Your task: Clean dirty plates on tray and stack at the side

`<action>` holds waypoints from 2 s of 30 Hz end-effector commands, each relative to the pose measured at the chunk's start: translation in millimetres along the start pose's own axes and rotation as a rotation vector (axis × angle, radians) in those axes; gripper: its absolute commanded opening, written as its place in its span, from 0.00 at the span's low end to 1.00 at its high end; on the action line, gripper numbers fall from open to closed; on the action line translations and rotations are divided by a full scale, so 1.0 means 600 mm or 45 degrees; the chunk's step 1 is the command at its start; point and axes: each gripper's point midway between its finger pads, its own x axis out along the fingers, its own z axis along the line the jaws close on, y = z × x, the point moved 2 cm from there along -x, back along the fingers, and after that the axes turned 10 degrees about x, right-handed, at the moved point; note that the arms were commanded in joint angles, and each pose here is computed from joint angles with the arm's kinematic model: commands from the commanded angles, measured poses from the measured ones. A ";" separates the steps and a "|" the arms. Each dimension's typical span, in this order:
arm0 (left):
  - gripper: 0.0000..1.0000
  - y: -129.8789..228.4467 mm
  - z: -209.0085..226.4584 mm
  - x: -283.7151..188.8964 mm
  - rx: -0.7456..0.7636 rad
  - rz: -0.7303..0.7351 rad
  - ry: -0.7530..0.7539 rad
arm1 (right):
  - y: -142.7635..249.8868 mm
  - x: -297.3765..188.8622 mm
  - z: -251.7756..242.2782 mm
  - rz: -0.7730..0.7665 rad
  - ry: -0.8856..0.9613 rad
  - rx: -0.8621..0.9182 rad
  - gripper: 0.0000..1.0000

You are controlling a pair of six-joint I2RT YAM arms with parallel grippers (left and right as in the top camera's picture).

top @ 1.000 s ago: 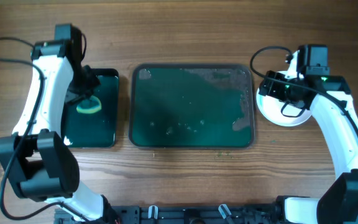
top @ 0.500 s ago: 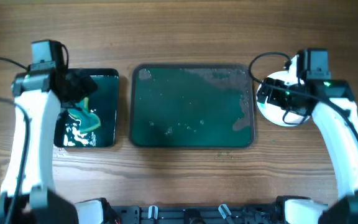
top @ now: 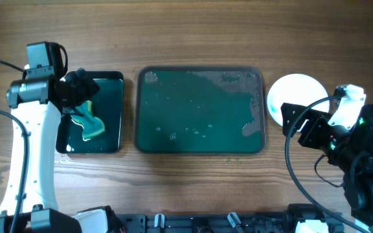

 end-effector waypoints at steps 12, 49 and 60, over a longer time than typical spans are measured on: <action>1.00 -0.002 -0.002 -0.001 -0.007 0.002 0.013 | -0.034 0.017 0.036 -0.169 -0.170 -0.362 1.00; 1.00 -0.002 -0.002 -0.001 -0.007 0.002 0.013 | 0.088 0.125 -0.152 -0.877 -0.148 -0.217 1.00; 1.00 0.011 -0.086 -0.163 0.432 -0.828 0.345 | 0.088 0.125 -0.152 -0.876 -0.148 -0.216 1.00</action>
